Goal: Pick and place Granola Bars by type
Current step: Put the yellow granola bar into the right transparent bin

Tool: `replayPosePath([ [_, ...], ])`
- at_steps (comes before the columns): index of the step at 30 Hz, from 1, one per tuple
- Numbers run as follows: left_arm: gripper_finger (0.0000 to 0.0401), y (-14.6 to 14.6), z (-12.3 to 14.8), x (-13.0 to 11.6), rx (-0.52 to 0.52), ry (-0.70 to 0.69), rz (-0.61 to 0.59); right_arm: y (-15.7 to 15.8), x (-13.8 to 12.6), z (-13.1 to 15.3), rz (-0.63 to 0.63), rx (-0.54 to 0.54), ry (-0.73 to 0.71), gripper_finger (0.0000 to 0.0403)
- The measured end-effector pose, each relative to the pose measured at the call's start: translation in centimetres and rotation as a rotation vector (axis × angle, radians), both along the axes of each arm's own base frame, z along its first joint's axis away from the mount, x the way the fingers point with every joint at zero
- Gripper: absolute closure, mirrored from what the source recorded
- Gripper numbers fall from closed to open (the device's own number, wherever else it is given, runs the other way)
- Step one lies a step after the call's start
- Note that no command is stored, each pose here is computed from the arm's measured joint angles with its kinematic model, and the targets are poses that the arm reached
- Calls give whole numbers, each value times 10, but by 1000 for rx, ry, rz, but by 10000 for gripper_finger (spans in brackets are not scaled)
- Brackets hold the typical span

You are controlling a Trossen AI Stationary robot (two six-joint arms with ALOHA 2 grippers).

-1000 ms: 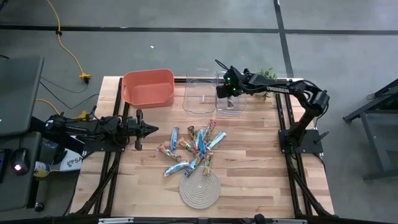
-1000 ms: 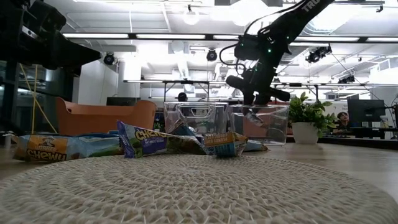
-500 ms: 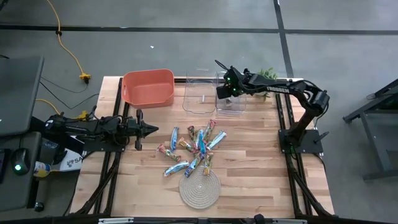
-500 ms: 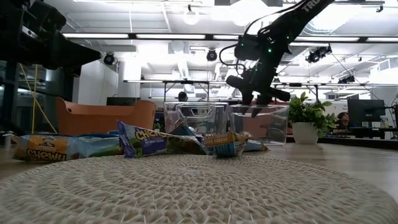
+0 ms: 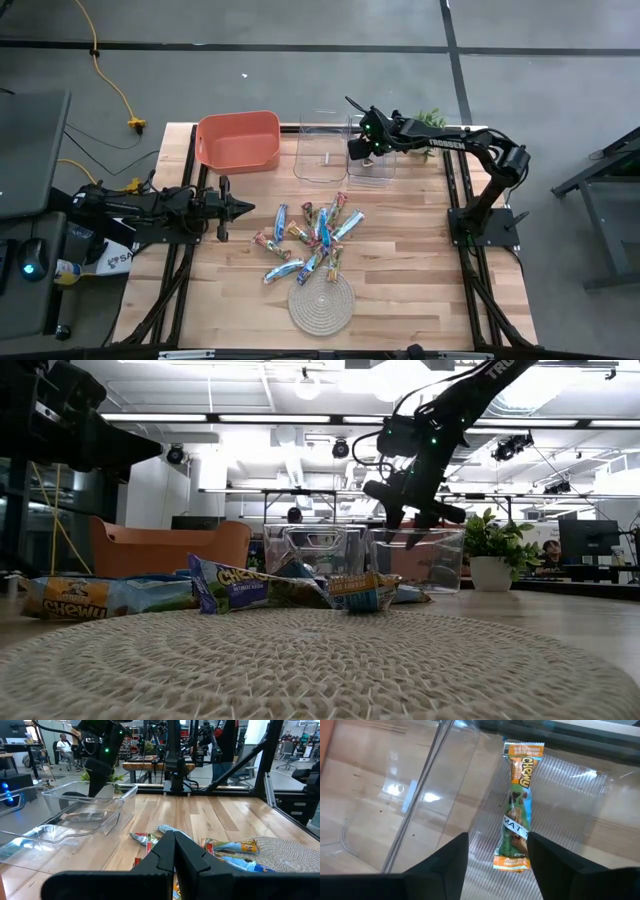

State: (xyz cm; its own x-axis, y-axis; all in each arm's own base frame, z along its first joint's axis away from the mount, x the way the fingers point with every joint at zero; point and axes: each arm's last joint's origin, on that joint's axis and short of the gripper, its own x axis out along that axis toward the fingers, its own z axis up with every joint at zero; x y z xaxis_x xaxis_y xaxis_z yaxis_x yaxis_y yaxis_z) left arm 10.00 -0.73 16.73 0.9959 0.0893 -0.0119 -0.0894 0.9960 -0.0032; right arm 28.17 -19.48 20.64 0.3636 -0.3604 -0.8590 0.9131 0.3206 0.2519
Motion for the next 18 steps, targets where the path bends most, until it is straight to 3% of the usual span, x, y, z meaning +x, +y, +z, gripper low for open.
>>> replayPosePath([
  [18, 401, 0, 0, 0, 0, 0, 0, 1, 6, 7, 110, 7, -100, 222],
])
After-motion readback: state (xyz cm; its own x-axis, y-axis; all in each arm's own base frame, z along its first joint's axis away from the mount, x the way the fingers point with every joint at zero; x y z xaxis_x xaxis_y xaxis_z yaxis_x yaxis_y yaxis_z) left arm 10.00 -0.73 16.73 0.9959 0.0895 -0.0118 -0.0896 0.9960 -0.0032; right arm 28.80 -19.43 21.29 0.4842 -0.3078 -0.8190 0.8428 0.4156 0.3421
